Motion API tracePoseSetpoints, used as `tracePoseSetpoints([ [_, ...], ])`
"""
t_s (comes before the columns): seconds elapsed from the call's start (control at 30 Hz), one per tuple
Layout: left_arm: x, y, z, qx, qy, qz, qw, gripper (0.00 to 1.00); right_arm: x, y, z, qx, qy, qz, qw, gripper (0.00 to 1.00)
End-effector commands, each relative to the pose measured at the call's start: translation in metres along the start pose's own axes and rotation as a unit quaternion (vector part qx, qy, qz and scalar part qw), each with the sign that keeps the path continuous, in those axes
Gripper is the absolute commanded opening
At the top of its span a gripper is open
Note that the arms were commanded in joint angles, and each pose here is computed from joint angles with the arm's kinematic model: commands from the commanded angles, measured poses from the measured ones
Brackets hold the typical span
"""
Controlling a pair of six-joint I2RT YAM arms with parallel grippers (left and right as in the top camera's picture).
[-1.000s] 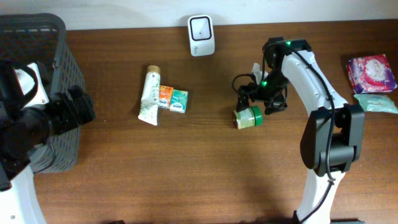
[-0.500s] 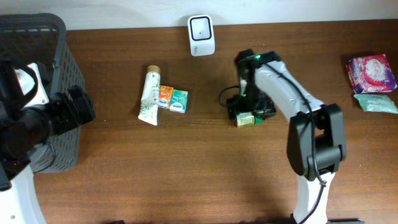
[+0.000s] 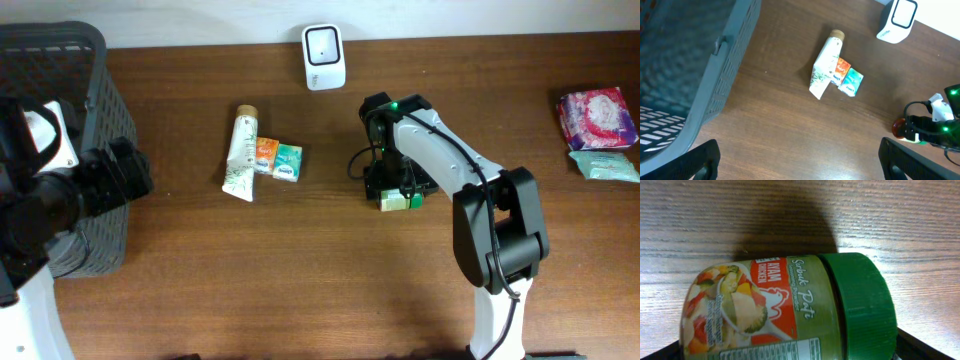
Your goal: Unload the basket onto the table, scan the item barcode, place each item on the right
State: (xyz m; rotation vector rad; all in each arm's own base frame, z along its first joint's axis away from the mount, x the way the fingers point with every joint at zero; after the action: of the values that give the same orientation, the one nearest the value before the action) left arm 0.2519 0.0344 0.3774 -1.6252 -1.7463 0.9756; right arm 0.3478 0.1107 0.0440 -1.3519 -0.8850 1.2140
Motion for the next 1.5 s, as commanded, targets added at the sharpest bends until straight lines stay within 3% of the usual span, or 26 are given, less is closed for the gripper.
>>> tracePoseSetpoints([
  [0.0,0.001,-0.001,0.0,-0.001,-0.007,-0.001,1.0,0.99,-0.004,-0.004,-0.004,-0.01,0.011,0.003,1.0,0.9],
  [0.13,0.001,-0.001,0.0,-0.001,-0.007,-0.001,1.0,0.99,0.0,-0.02,-0.011,-0.023,0.012,-0.005,1.0,0.73],
  [0.23,0.001,-0.001,0.0,-0.001,-0.007,-0.001,1.0,0.99,-0.009,-0.039,-0.02,-0.049,0.013,0.019,0.999,0.67],
  [0.43,0.001,-0.001,0.0,-0.001,-0.007,-0.001,1.0,0.99,-0.057,-0.055,-0.048,-0.151,0.054,0.168,0.973,0.67],
  [0.53,0.001,-0.001,0.0,-0.001,-0.007,-0.001,1.0,0.99,-0.079,-0.06,-0.061,-0.206,0.092,0.244,0.943,0.67],
  [0.67,0.001,-0.001,0.0,-0.001,-0.007,-0.001,1.0,0.99,-0.083,-0.047,-0.074,-0.224,0.084,0.291,0.926,0.67],
  [0.8,0.001,-0.001,0.0,-0.001,-0.006,-0.001,1.0,0.99,-0.081,-0.018,-0.08,-0.211,0.064,0.329,0.918,0.68],
  [0.83,0.001,-0.001,0.0,-0.001,-0.006,-0.001,1.0,0.99,-0.079,-0.009,-0.08,-0.203,0.058,0.335,0.918,0.74],
  [1.03,0.001,-0.001,0.0,-0.001,-0.007,-0.001,1.0,0.99,-0.055,-0.012,-0.072,-0.216,0.031,0.328,0.919,0.8],
  [1.17,0.001,-0.001,0.0,-0.001,-0.007,-0.001,1.0,0.99,-0.029,-0.001,-0.06,-0.192,0.021,0.281,0.94,0.99],
  [1.33,0.001,-0.001,0.0,-0.001,-0.007,-0.001,1.0,0.99,-0.011,0.004,-0.048,-0.168,-0.024,0.261,0.95,0.99],
  [1.47,0.001,-0.001,0.0,-0.001,-0.007,-0.001,1.0,0.99,-0.012,-0.026,-0.054,-0.178,-0.033,0.271,0.945,0.99],
])
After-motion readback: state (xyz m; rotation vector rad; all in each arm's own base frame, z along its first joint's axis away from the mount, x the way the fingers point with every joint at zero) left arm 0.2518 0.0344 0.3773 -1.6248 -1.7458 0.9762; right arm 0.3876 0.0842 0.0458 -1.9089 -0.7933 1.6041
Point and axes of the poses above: each gripper's point midway between its finger pads, its own y axis out along the fingers, its own x axis along the line the jaws close on, z = x × y, the point moved 1 cm from there along -y, back along the fingers, and after that the axes turned 14 degrees about y, right-handed, at the moved point
